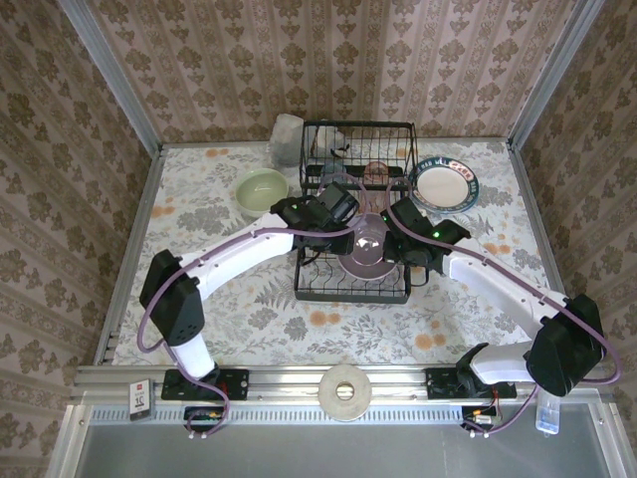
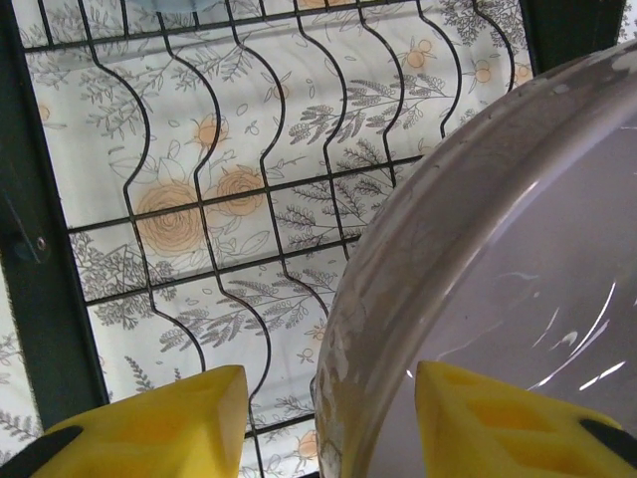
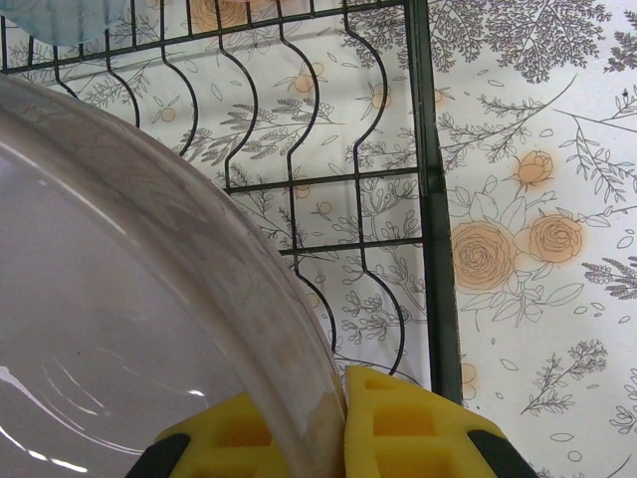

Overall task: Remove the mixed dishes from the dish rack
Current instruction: Place the bowl in the bowl.

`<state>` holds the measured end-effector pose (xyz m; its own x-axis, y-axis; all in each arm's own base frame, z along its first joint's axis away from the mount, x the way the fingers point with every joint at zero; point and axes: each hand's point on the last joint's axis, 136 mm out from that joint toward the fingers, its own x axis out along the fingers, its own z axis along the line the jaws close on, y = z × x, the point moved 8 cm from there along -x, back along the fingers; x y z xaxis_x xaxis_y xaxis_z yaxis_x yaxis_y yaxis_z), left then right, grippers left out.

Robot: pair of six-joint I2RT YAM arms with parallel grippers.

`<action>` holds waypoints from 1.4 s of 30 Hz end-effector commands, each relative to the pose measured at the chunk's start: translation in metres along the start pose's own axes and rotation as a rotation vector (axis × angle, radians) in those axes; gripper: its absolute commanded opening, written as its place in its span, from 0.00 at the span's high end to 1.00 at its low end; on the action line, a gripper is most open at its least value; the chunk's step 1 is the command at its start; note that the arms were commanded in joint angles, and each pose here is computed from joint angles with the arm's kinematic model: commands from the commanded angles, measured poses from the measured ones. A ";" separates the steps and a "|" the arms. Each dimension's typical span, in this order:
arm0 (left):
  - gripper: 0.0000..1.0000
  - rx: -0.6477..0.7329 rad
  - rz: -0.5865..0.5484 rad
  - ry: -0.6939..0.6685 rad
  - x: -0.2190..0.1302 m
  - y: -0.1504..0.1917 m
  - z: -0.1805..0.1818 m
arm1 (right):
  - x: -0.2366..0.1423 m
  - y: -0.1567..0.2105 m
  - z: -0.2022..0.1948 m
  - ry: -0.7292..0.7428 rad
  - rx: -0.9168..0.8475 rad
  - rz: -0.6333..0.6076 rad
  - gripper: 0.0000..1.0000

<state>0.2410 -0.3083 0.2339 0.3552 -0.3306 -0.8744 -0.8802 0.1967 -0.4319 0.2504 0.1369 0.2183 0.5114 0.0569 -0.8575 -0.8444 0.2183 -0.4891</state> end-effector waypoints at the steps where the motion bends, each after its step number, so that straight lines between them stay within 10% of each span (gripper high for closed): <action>1: 0.58 -0.040 -0.007 -0.019 0.000 -0.002 0.003 | -0.008 -0.014 0.014 -0.083 0.059 -0.077 1.00; 14: 0.99 -0.075 -0.001 -0.031 0.007 0.001 0.006 | -0.007 -0.016 0.018 -0.113 0.060 -0.073 1.00; 20: 1.00 -0.053 -0.022 0.072 -0.013 -0.002 -0.003 | -0.015 -0.015 0.018 -0.159 0.048 -0.095 0.99; 35: 1.00 -0.154 -0.178 0.085 -0.081 -0.008 0.031 | -0.069 -0.011 0.007 -0.325 -0.001 -0.192 0.00; 42: 1.00 -0.223 -0.241 0.029 -0.130 0.000 0.080 | -0.087 -0.008 -0.005 -0.376 -0.035 -0.326 0.00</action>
<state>0.2222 -0.2279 0.2994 0.4644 -0.3817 -0.7992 -0.8600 0.0210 -0.5098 0.2174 0.1361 0.2952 0.7244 0.3714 -0.5807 -0.6819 0.2629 -0.6826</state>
